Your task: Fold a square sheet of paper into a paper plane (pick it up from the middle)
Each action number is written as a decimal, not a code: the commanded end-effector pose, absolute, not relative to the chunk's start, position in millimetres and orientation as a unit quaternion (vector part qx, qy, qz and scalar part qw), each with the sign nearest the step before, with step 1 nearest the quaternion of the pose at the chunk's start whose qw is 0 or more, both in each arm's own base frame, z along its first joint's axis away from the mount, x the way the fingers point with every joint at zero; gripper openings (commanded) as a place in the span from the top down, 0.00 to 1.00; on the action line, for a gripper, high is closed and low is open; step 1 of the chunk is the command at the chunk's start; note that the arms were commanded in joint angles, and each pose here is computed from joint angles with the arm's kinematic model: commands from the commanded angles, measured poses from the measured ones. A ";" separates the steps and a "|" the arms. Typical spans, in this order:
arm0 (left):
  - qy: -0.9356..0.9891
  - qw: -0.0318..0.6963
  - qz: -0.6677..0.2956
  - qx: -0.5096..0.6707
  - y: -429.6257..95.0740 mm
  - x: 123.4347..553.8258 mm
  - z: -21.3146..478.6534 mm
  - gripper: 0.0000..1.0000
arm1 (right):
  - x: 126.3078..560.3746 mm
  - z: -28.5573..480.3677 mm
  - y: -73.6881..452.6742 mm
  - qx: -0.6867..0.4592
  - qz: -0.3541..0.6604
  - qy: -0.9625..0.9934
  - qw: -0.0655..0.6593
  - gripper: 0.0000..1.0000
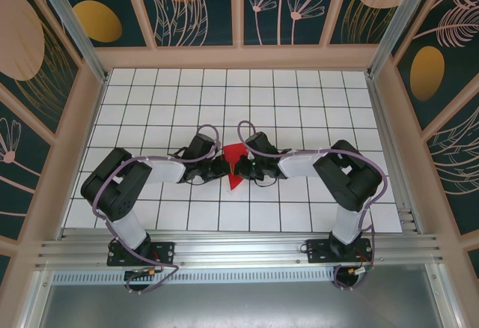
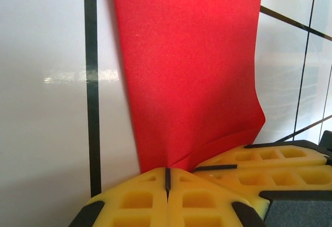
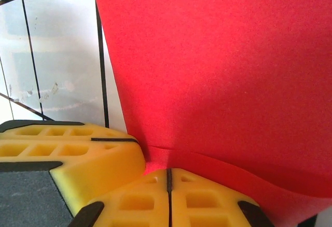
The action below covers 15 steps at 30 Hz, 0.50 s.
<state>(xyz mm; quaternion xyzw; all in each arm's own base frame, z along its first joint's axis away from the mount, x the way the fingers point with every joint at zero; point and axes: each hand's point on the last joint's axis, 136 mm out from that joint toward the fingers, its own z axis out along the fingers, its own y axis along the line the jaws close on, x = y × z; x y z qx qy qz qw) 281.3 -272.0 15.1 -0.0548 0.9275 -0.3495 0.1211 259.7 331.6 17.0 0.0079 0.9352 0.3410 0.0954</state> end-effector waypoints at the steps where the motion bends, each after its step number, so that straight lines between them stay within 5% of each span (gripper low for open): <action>1: 0.941 0.116 -0.314 -0.050 -265.1 278.8 2.3 0.98 | 246.4 -2.4 318.6 0.002 0.311 0.947 0.076 0.92; 15: 0.949 0.111 -0.290 -0.059 -256.8 271.7 -11.0 0.98 | 225.8 57.2 341.3 -0.069 0.393 0.913 0.089 0.90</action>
